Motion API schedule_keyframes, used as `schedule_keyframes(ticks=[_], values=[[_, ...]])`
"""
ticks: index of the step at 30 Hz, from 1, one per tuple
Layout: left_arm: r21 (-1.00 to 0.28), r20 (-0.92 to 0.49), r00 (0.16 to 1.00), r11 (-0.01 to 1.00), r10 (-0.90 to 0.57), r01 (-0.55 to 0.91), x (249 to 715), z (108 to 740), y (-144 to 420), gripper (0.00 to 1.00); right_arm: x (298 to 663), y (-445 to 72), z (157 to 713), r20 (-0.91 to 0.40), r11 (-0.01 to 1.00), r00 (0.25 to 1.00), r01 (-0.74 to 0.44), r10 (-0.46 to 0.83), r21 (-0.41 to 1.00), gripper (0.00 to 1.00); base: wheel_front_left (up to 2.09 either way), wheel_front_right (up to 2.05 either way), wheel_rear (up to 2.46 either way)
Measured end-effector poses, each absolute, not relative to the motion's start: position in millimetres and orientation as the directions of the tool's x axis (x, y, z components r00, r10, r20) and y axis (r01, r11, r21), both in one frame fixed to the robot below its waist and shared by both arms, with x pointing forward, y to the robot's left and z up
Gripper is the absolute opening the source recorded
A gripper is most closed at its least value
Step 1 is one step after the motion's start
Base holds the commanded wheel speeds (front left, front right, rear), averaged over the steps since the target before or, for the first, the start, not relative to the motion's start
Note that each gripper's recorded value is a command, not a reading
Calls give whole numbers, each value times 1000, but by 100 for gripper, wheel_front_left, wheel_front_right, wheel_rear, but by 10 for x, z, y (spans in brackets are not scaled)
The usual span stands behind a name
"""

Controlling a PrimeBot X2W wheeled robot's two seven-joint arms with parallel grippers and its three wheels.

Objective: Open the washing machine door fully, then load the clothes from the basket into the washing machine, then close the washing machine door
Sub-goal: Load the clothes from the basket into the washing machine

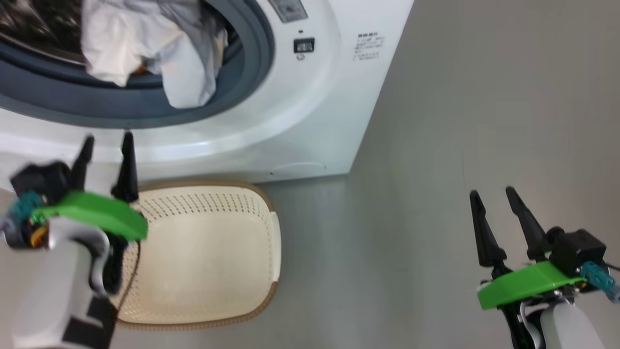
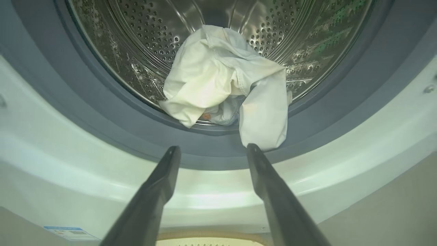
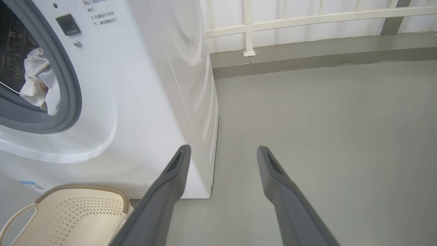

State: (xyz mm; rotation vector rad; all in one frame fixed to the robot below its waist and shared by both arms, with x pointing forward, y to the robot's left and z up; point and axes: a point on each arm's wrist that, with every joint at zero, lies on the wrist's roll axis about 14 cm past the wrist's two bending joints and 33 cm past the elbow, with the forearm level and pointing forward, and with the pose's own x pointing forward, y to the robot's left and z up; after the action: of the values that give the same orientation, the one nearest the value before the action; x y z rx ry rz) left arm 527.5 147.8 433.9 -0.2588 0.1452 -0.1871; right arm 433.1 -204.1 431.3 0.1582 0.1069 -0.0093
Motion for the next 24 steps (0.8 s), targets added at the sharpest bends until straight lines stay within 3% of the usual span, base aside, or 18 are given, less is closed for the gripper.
schedule_keyframes(ticks=[24], values=[[-178, -109, 991, 982, -77, 57, 4021, 4492, 2002, 100, 3738, -2125, 4596, -64, 989, 998, 15, -6, 144, 100, 0, 0, 0]])
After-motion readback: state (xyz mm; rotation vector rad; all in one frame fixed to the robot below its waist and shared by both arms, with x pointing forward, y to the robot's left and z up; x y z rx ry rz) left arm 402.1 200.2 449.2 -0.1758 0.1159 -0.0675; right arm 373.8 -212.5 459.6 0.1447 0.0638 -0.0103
